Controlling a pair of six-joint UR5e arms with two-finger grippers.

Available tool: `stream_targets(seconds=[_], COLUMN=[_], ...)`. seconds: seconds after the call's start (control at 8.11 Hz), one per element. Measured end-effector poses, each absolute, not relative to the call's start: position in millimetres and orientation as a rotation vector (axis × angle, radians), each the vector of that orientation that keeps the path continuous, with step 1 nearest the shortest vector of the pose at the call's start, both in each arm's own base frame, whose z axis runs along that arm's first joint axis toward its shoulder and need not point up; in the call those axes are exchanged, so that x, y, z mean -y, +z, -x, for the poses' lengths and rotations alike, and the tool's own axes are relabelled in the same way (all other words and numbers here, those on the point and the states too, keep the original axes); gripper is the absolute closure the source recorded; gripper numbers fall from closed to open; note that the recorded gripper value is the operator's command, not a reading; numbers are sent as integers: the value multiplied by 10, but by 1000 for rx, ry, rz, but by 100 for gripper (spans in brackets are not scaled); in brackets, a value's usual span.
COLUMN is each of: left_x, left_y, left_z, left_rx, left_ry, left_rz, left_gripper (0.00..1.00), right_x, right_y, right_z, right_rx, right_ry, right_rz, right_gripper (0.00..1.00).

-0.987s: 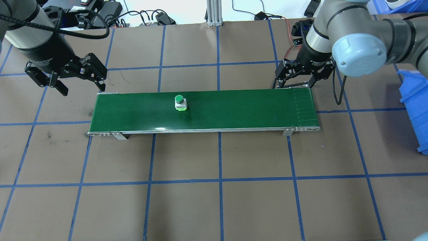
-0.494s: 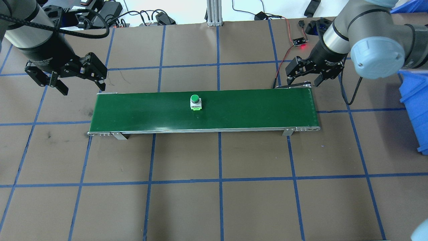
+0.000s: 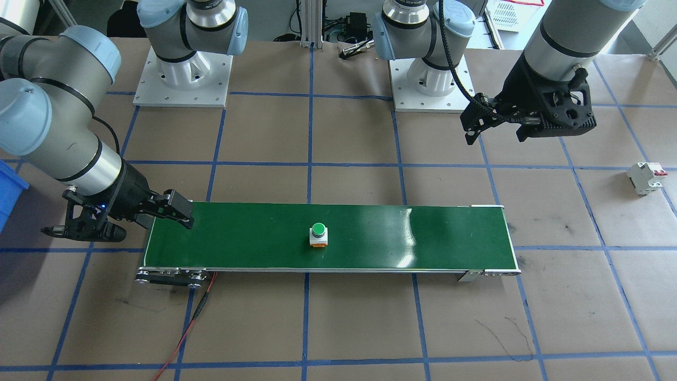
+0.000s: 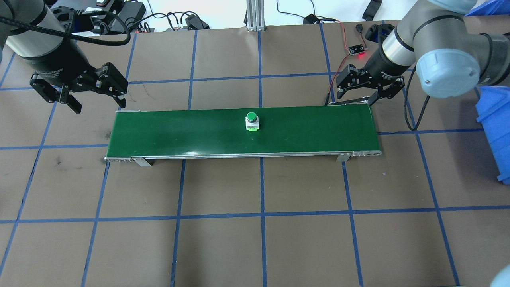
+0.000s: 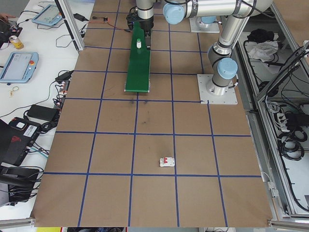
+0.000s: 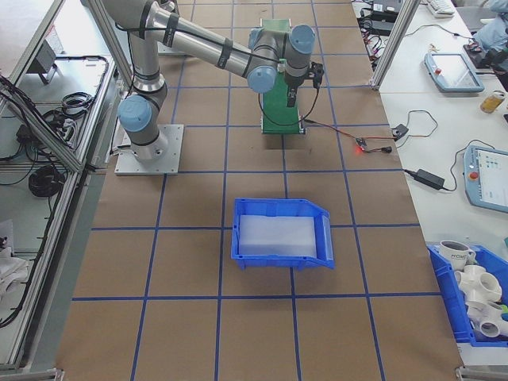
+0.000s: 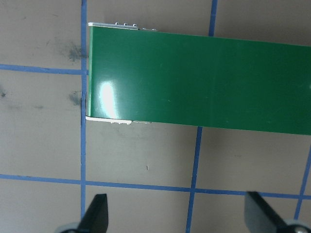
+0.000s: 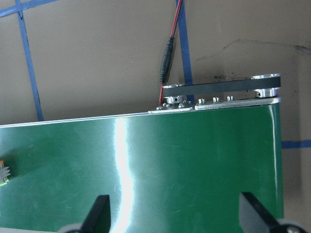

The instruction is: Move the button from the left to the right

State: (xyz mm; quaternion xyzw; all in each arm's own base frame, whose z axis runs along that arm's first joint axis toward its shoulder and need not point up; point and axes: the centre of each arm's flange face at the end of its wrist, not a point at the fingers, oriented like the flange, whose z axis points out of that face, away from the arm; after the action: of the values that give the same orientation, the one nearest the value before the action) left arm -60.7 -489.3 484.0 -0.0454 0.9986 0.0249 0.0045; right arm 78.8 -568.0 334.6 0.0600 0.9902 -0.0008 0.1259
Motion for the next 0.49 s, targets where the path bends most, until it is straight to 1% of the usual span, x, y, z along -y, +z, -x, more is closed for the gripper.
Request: stream_targets(seconds=[0.49], left_x=[4884], left_y=[4839], left_z=[609], left_rx=[-3128], left_ry=[78], left_rz=[142], left_gripper=[0], right_x=[5666], right_y=[3329], right_z=[-813], right_rx=[-2878], right_ry=[7], right_rz=[-190], right_gripper=[9])
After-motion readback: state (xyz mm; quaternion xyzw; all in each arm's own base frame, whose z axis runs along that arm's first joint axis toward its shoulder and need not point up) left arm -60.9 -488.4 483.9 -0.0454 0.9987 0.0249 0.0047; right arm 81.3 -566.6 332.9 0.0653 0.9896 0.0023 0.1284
